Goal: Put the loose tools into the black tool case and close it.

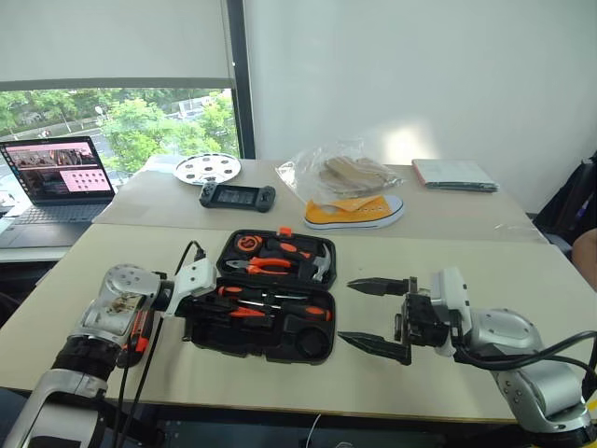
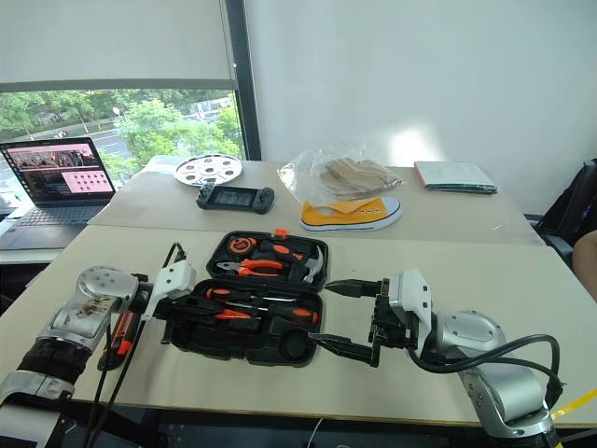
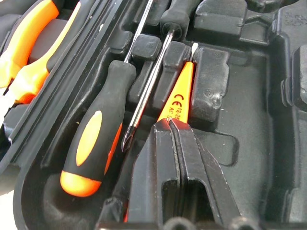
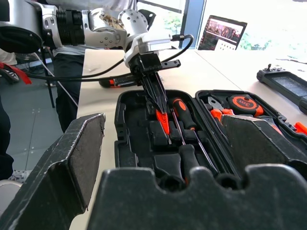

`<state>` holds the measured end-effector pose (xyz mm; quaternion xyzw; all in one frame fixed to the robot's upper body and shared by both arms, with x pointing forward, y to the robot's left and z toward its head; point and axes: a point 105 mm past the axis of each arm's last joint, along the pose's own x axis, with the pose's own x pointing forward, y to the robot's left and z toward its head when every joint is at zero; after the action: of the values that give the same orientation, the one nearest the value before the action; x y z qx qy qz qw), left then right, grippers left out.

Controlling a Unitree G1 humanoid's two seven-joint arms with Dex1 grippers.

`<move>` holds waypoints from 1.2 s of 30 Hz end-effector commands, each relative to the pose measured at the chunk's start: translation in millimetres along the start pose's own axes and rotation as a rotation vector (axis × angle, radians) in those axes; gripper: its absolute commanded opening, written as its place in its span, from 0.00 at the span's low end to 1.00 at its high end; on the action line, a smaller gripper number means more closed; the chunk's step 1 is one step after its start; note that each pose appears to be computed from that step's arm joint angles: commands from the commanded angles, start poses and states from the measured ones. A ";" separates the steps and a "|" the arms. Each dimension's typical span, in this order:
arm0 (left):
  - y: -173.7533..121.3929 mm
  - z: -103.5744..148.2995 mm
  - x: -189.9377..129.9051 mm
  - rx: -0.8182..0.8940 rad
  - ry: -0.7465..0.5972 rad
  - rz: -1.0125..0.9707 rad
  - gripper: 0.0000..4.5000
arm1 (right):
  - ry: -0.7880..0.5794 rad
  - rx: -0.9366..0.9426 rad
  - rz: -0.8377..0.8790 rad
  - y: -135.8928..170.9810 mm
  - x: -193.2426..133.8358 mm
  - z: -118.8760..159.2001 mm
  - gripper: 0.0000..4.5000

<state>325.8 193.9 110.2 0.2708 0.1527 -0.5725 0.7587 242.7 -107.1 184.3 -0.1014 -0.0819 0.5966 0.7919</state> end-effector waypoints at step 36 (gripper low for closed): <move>-52.7 -71.0 -110.7 -0.821 -0.082 1.077 0.99 | -0.173 -0.134 0.050 11.6 10.5 1.1 1.00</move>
<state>248.3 310.4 105.6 -0.0380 0.1458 -0.0411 0.9877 237.7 -94.8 175.3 -0.0985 -0.1687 0.6159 0.7632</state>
